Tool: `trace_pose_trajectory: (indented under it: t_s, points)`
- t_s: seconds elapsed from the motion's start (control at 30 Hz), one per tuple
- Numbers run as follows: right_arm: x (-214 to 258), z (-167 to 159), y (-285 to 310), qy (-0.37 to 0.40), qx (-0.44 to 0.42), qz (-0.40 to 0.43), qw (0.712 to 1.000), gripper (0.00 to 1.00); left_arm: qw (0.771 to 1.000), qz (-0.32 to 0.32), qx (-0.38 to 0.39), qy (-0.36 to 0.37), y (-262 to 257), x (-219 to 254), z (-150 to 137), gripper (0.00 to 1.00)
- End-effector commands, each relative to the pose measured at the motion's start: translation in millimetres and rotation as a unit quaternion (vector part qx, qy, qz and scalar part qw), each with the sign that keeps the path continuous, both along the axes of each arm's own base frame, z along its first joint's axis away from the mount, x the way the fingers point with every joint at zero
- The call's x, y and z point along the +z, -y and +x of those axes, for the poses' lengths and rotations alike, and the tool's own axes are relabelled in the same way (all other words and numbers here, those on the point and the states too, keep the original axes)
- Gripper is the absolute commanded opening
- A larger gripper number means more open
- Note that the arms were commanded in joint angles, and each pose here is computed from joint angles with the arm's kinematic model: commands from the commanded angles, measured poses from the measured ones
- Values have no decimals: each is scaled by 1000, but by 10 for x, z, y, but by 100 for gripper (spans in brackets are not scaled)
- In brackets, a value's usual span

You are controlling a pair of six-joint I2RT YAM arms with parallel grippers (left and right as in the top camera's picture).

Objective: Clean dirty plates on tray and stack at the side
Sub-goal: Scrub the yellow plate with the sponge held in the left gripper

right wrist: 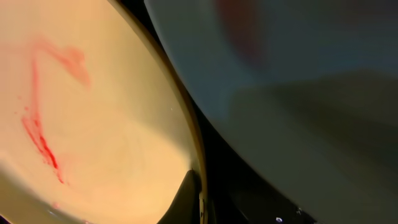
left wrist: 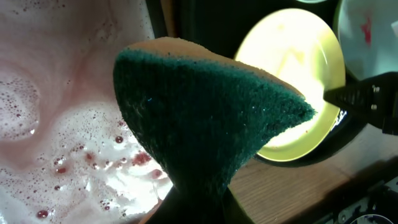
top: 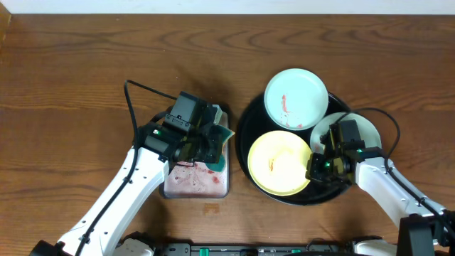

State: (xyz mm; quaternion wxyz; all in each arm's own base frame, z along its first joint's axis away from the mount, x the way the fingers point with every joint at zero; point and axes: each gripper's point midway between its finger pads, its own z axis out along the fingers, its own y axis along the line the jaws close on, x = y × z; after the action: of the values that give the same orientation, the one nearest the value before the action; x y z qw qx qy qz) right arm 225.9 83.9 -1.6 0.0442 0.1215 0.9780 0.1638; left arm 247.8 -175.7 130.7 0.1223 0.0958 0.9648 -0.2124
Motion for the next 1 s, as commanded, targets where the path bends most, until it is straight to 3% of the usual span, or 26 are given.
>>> trace_pose_trajectory:
  t_s: [0.0,0.2,0.47,0.8,0.97]
  points:
    - [-90,64,91,26,46,-37,998,1,1000,-10,-1,7,46,74,33,7]
    - [46,346,160,100,163,-89,978,1,1000,-8,10,8,39,67,66,8]
    - [64,366,103,106,168,-87,976,1,999,-35,11,3,457,-26,114,8]
    - [70,388,99,100,129,-79,983,1,994,-52,19,-93,1315,-766,-98,7]
    - [71,388,99,96,112,-76,986,1,993,-56,6,-102,1569,-1070,-145,7]
